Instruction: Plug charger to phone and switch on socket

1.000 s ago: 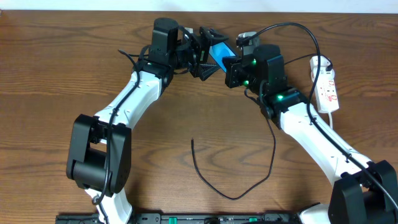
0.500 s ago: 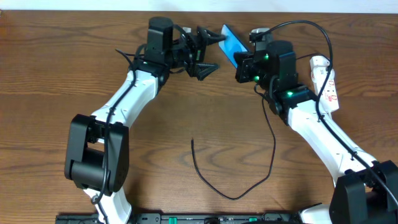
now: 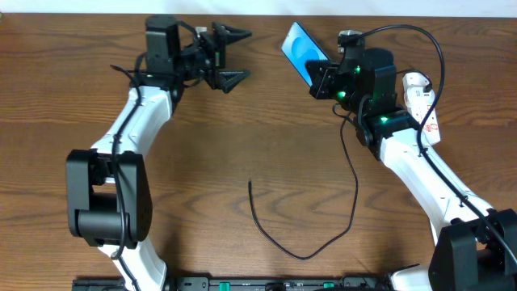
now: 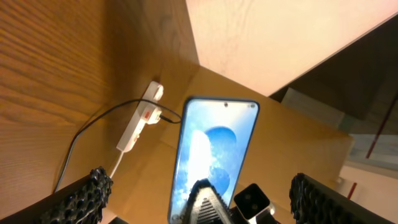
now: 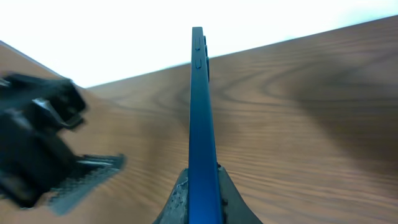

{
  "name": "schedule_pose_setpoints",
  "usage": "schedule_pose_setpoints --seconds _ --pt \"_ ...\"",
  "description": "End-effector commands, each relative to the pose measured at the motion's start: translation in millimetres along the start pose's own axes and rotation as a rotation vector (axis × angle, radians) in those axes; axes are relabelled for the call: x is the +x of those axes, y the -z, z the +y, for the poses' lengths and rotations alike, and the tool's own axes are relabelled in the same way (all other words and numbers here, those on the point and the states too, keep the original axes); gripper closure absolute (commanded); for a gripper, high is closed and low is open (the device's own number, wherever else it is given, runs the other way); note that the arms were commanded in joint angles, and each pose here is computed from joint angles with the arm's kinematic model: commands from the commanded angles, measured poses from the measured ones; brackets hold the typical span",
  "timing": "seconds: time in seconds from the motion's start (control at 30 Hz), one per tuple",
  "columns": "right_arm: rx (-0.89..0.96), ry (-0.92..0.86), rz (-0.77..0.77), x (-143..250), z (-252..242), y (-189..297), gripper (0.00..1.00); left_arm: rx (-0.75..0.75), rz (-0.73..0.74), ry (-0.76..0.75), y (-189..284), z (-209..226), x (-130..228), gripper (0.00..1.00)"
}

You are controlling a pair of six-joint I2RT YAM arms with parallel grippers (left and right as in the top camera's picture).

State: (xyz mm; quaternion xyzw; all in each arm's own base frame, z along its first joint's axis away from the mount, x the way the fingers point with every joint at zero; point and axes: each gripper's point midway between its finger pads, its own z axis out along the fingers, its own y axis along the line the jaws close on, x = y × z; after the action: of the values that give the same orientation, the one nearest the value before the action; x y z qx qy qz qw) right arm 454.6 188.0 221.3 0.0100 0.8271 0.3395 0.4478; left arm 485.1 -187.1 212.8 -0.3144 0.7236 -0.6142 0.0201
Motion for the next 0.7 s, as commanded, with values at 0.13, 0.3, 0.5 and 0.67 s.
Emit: schedule_pose_setpoints --seconds 0.13,0.3,0.5,0.67 --pt "-0.171 -0.373 0.028 -13 35 4 0.99 0.041 0.015 -0.05 17 -22 4 0.07" --pt "-0.187 -0.593 0.072 -9 40 5 0.99 0.073 -0.006 -0.117 18 -32 1 0.07" --pt "-0.19 -0.818 0.113 -3 49 3 0.99 0.153 -0.035 -0.239 21 -57 0 0.07" --pt "-0.191 -0.963 0.145 2 57 1 0.99 0.159 -0.035 -0.249 21 -59 1 0.07"
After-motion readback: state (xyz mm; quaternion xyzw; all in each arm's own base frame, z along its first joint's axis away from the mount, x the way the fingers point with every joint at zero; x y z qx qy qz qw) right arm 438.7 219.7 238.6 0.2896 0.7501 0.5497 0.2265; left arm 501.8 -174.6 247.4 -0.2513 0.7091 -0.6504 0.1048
